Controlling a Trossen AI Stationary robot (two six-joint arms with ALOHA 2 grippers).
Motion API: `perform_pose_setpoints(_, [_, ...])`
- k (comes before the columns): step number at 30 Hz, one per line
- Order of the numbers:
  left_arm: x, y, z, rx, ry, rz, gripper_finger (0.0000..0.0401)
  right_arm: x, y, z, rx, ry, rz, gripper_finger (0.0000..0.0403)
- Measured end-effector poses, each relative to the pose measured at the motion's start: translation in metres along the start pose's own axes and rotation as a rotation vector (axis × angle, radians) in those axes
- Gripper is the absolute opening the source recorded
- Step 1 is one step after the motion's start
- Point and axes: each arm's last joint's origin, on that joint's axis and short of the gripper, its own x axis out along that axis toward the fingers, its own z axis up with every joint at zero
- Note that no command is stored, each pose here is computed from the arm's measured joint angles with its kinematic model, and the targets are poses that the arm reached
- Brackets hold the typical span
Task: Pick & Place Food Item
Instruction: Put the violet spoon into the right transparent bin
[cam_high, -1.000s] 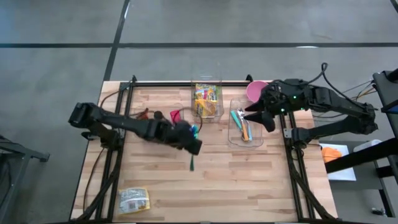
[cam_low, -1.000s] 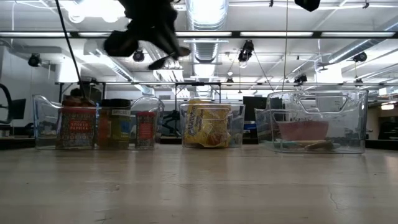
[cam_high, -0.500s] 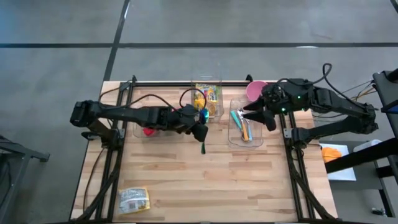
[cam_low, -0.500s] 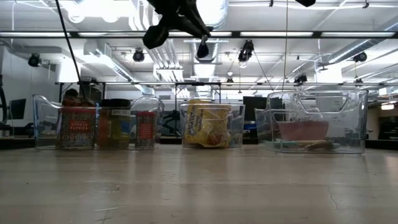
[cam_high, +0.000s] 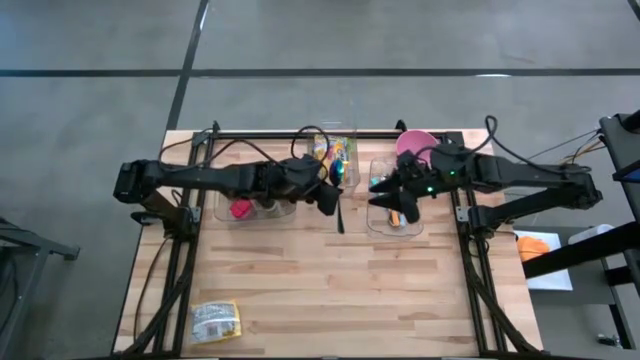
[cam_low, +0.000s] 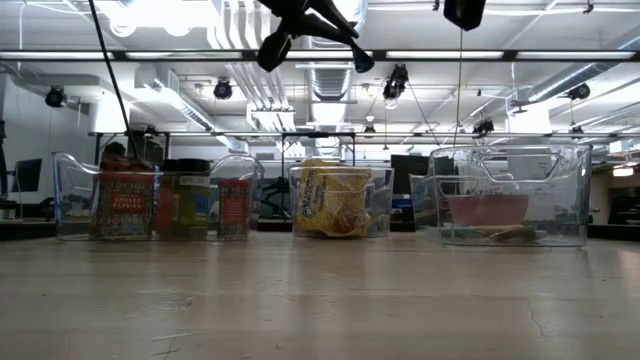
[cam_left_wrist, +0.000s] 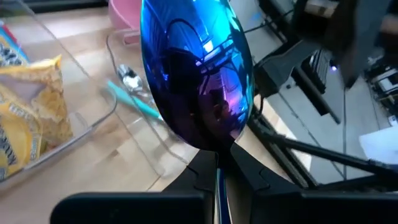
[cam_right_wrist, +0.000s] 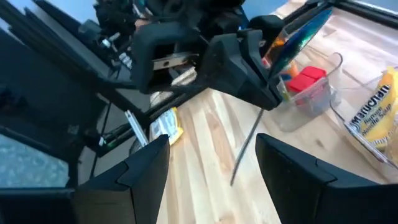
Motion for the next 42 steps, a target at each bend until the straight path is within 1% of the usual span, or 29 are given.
perform_pose_setpoints(6, [-0.002, -0.002, 0.011, -0.008, -0.035, -0.016, 0.0016, 0.012, -0.006, -0.006, 0.063, -0.021, -0.010, 0.0234])
perform_pose_setpoints(12, [-0.002, -0.003, 0.019, -0.026, -0.084, -0.052, 0.0016, 0.037, -0.016, -0.014, 0.127, 0.001, -0.056, 0.0234])
perform_pose_setpoints(15, [-0.002, -0.003, 0.020, -0.027, -0.085, -0.056, 0.0016, 0.049, -0.017, -0.015, 0.122, 0.024, -0.071, 0.0234])
perform_pose_setpoints(20, [-0.002, -0.003, 0.019, -0.027, -0.076, -0.063, 0.0016, 0.060, -0.014, -0.007, 0.099, 0.009, -0.089, 0.0234])
perform_pose_setpoints(25, [-0.002, -0.003, 0.019, -0.026, -0.065, -0.074, 0.0016, 0.076, -0.016, -0.008, 0.077, 0.049, -0.119, 0.0234])
perform_pose_setpoints(29, [-0.002, -0.004, 0.018, -0.025, -0.054, -0.086, 0.0016, 0.084, -0.020, -0.011, 0.054, 0.111, -0.171, 0.0234])
perform_pose_setpoints(33, [-0.002, -0.005, 0.018, -0.023, -0.035, -0.102, 0.0016, 0.085, -0.020, -0.010, 0.029, 0.111, -0.172, 0.0230])
perform_pose_setpoints(35, [-0.002, -0.005, 0.017, -0.022, -0.027, -0.109, 0.0016, 0.085, -0.019, -0.009, 0.018, 0.107, -0.167, 0.0219])
perform_pose_setpoints(37, [-0.002, -0.005, 0.017, -0.021, -0.019, -0.116, 0.0016, 0.084, -0.020, -0.010, 0.010, 0.112, -0.170, 0.0200])
perform_pose_setpoints(42, [-0.002, -0.005, 0.017, -0.019, -0.003, -0.131, 0.0016, 0.083, -0.019, -0.009, 0.000, 0.105, -0.163, 0.0128])
